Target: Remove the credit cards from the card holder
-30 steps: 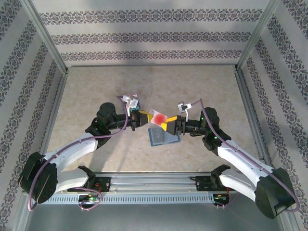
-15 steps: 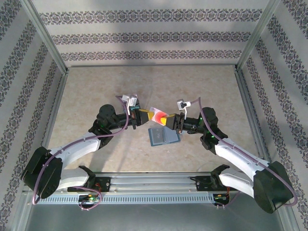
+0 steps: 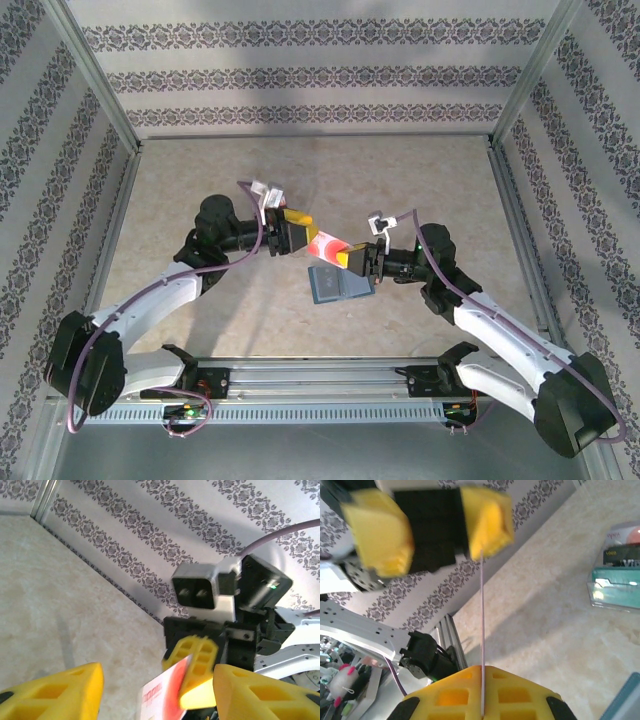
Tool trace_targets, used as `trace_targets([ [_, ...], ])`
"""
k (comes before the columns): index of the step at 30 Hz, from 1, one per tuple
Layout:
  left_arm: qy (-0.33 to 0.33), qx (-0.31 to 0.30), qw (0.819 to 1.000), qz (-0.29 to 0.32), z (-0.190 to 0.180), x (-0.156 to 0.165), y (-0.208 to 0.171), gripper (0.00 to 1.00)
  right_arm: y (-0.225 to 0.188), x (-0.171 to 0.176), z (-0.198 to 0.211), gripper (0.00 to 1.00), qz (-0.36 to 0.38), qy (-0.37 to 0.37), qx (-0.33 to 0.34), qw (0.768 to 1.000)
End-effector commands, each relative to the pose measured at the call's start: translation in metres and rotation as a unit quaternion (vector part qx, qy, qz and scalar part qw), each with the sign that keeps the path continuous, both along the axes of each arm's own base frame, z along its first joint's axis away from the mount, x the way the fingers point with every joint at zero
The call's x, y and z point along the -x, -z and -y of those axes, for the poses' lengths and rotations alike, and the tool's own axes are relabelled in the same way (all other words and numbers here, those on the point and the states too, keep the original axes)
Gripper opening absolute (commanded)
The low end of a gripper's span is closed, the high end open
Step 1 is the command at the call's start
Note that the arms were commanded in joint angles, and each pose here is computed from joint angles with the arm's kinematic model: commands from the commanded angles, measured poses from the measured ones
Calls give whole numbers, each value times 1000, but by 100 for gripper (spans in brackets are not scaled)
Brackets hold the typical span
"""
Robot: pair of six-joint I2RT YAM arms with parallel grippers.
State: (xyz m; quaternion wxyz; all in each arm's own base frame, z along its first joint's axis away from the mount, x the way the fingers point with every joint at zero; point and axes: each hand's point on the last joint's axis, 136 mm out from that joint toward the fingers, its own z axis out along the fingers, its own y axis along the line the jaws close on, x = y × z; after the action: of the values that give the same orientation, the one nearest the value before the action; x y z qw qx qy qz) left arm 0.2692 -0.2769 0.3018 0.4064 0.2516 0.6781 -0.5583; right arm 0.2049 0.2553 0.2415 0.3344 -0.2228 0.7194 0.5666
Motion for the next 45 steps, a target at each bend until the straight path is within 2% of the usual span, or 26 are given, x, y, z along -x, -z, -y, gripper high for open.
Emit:
trace_targets([
  [1, 29, -65, 996, 47, -4, 14, -3, 61, 3, 14, -1, 0, 3, -31, 35, 999],
  [6, 53, -130, 988, 68, -5, 19, 1, 61, 7, 23, -1, 0, -6, -54, 53, 997],
  [13, 126, -227, 964, 53, 3, 28, 22, 60, 8, 29, -5, 0, -10, -78, 75, 994],
  [19, 199, -237, 950, 45, 15, 40, 28, 59, 9, 34, -13, 0, -8, -100, 82, 992],
  [23, 245, -250, 936, 33, 21, 52, 36, 52, 11, 40, -18, 0, -10, -119, 84, 989],
  [27, 292, -268, 918, 20, 24, 66, 48, 52, 12, 42, -20, 0, -10, -128, 87, 988],
  [30, 313, -279, 908, 17, 27, 71, 55, 51, 12, 43, -21, 0, -9, -131, 88, 987],
  [35, 318, -290, 903, 11, 28, 70, 64, 50, 12, 43, -23, 0, -9, -137, 88, 987],
  [37, 317, -295, 901, 8, 28, 69, 67, 46, 13, 43, -23, 0, -10, -137, 89, 987],
  [45, 312, -301, 901, 9, 28, 66, 74, 17, 12, 42, -24, 0, -9, -139, 90, 986],
])
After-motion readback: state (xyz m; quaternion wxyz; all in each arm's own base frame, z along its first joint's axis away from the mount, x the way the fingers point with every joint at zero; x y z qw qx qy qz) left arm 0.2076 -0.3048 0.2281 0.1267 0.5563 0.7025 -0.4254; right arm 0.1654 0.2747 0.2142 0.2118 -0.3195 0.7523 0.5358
